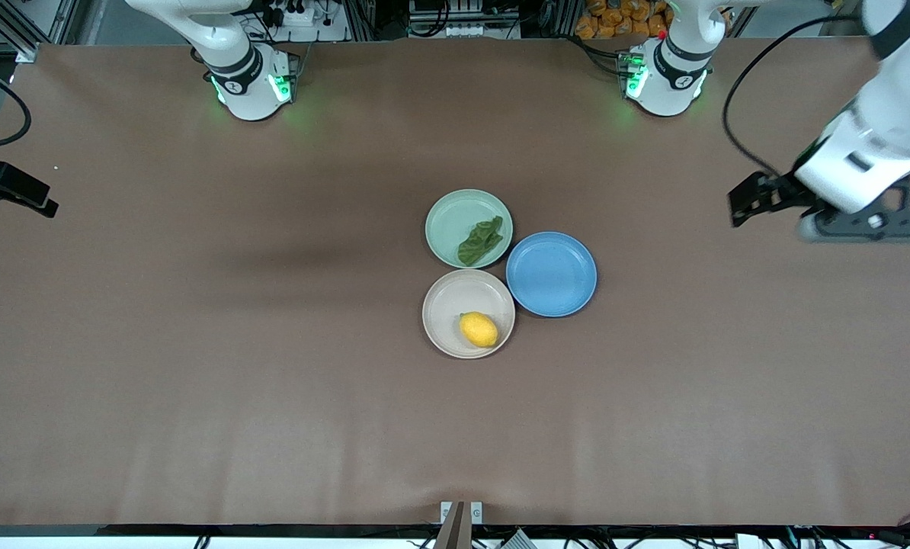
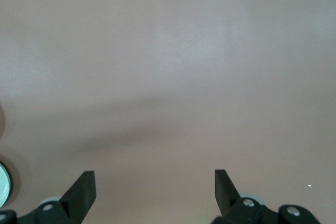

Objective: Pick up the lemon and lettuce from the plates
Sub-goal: 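Move the left gripper over the lemon while the right gripper advances, then grasp the lemon with the left gripper while the right gripper reaches lettuce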

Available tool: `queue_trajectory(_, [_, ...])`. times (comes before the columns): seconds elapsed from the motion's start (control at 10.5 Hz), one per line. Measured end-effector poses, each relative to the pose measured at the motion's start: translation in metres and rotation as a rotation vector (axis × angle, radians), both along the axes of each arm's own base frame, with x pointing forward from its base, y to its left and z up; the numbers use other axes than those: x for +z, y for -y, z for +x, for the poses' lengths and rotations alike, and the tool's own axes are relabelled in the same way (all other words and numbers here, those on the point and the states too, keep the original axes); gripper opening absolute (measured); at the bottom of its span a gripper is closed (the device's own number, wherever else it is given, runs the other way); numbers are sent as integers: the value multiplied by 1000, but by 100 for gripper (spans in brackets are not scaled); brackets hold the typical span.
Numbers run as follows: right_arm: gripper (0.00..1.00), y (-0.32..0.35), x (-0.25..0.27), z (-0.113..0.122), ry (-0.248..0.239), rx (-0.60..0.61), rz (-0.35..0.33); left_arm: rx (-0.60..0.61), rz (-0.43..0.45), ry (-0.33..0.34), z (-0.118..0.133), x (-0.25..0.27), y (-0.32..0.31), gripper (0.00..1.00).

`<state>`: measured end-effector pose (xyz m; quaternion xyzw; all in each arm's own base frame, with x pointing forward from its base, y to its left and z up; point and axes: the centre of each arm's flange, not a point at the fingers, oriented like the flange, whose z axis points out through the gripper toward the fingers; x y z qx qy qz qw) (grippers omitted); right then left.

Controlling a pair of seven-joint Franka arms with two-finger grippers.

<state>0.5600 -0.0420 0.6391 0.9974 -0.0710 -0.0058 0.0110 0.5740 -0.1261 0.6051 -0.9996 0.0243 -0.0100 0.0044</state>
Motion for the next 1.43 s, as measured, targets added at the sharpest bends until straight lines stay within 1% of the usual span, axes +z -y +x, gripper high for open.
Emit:
queue_trajectory(0.1, [100,-4,-3,0,-7,-6,2,1,-11,10,7,-13,19,100])
queue_trajectory(0.19, [100,-12,-8,1,-16,-24,2,23,-45,17,13,-26,41,100])
queue_trajectory(0.38, [100,-41,-20,2,-37,-73,0,112,-115,33,25,-55,86,100])
queue_trajectory(0.67, [100,-95,-44,6,-35,-155,-3,281,-190,44,37,-108,154,100])
queue_trajectory(0.95, [100,-147,-79,8,-16,-226,0,436,-246,30,39,-183,220,100])
queue_trajectory(1.24, [100,-200,-114,6,-33,-289,-3,571,-296,10,35,-269,271,100])
queue_trajectory(1.43, [100,-246,-142,7,-33,-351,1,607,-306,-4,31,-313,285,100])
